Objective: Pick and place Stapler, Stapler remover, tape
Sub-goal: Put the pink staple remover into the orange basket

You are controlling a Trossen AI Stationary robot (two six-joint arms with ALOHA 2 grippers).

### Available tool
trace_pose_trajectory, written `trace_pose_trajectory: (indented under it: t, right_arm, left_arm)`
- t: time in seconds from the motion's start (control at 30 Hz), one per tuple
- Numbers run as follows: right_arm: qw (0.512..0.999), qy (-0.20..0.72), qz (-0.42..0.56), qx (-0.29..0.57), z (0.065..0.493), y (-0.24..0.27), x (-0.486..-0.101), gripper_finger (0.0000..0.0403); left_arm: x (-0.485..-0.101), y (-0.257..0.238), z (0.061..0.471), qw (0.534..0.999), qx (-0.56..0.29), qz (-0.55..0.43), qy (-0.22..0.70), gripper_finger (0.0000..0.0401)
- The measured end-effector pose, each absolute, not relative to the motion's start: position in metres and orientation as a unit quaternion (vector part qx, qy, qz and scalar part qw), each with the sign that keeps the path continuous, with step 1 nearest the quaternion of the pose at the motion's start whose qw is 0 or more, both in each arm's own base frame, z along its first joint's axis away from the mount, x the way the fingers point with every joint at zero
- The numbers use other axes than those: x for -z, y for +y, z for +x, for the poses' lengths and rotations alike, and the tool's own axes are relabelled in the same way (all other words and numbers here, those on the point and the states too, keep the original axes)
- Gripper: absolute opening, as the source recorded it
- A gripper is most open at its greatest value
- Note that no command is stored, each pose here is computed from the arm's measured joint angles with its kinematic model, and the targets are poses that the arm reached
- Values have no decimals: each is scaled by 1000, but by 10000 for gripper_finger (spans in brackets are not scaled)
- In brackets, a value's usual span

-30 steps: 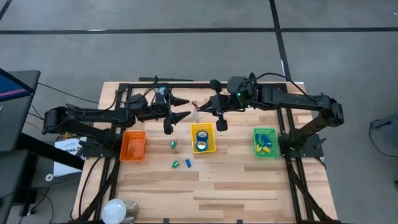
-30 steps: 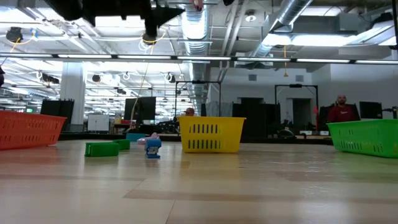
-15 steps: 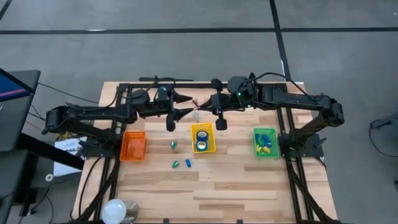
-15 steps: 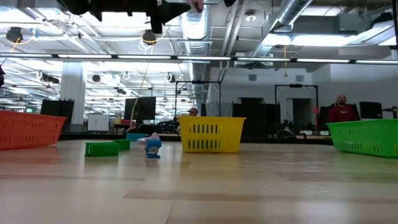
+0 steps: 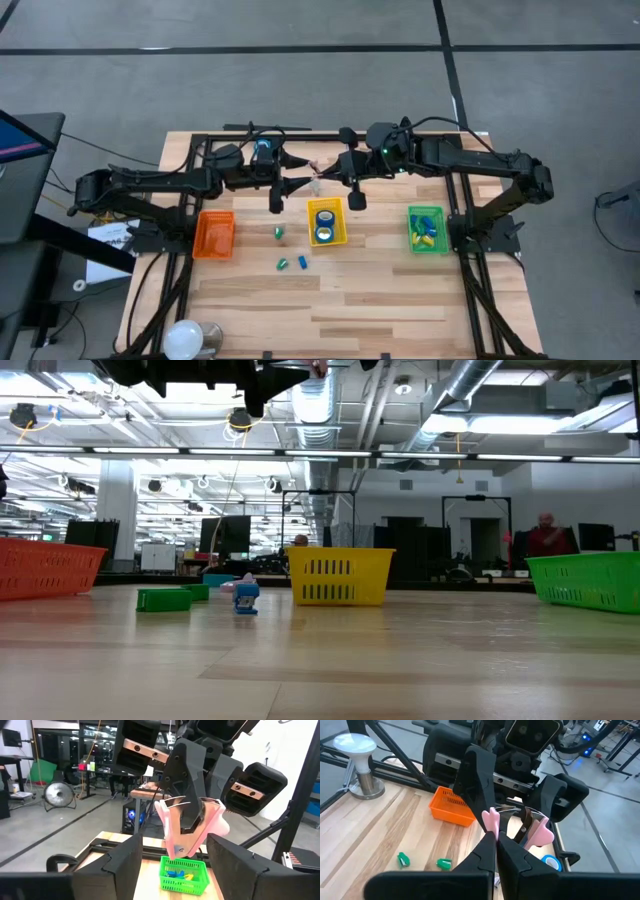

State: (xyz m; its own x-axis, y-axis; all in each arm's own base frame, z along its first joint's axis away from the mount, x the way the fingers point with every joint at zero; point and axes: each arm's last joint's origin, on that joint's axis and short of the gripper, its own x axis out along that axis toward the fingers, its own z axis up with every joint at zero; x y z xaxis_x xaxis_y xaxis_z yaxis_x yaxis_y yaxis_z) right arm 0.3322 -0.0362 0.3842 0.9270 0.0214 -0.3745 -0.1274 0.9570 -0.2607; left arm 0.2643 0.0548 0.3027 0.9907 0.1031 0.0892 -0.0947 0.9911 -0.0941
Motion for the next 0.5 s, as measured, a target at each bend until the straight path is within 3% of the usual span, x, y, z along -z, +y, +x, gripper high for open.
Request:
trace_pose_trajectory:
  t: [0.5]
  right_arm:
    - [971, 186, -139, -52, 332, -35, -384, 0]
  left_arm:
    - [-303, 54, 264, 997, -43, -46, -51, 188]
